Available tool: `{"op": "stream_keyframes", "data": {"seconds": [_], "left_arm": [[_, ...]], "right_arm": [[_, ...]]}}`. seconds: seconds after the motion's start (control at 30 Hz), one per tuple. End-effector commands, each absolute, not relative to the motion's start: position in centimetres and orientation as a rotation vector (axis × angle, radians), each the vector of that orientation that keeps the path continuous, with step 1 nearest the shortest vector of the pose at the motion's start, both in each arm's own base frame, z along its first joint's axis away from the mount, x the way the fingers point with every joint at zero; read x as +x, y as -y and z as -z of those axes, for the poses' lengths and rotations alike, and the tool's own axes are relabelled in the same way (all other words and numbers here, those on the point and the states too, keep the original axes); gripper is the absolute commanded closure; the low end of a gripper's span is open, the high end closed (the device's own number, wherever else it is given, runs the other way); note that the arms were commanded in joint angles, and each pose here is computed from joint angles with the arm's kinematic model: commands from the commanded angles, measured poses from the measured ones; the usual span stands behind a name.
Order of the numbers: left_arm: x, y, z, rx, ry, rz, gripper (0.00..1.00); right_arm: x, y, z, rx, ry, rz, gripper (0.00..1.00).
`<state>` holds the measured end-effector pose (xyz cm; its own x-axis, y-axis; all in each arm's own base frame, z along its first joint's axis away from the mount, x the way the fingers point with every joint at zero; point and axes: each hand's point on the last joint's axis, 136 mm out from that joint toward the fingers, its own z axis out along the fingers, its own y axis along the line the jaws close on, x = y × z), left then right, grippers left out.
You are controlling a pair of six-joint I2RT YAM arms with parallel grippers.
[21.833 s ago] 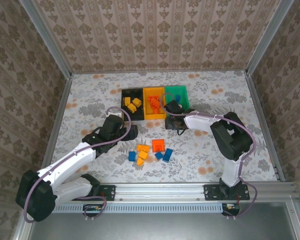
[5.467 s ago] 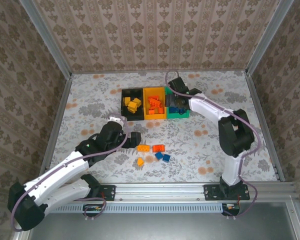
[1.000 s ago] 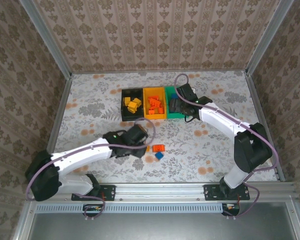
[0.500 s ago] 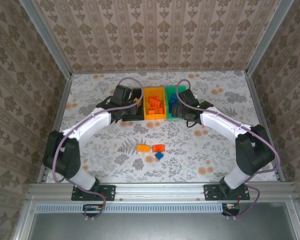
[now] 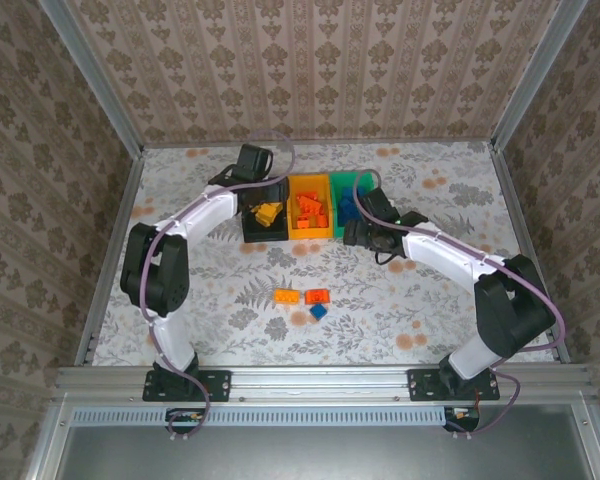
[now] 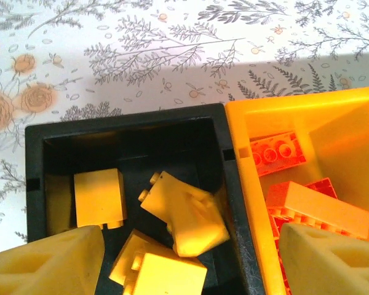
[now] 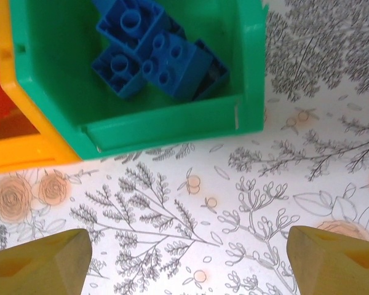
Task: Sort the legos into containers by color
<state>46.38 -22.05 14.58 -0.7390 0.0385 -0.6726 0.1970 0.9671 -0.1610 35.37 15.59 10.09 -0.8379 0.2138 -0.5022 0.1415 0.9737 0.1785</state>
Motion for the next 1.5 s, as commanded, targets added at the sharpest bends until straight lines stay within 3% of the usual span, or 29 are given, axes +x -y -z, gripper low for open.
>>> {"op": "stream_keyframes", "data": {"seconds": [0.0,0.13,0.27,0.5,0.7,0.87,1.27,1.47], "left_arm": [[45.5,22.8,-18.5,0.187,-2.332,0.338,0.17],[42.3,23.9,-21.0,0.233,-2.279,0.401,0.1],[37.1,24.7,-20.4,0.313,-2.305,0.435,0.01],[27.2,24.6,-15.4,0.478,-2.457,0.457,0.0],[21.3,23.7,-10.5,0.564,-2.609,0.462,0.01],[20.7,24.2,-8.6,0.5,-2.611,0.565,0.03],[26.6,28.1,-8.2,0.47,-2.494,0.695,0.1],[25.0,28.9,-5.7,0.441,-2.592,0.805,0.14]], "right_arm": [[34.7,-16.3,-10.4,0.22,-2.576,-0.23,0.15],[34.2,-16.6,-10.7,0.198,-2.575,-0.243,0.15],[33.8,-16.1,-10.6,0.203,-2.573,-0.225,0.15],[33.2,-16.0,-10.1,0.198,-2.586,-0.23,0.16],[32.9,-15.8,-9.6,0.197,-2.593,-0.217,0.16],[33.0,-15.9,-9.6,0.2,-2.591,-0.222,0.16],[32.5,-15.1,-10.1,0.198,-2.586,-0.19,0.15],[32.3,-14.3,-10.5,0.207,-2.572,-0.168,0.15]]}}
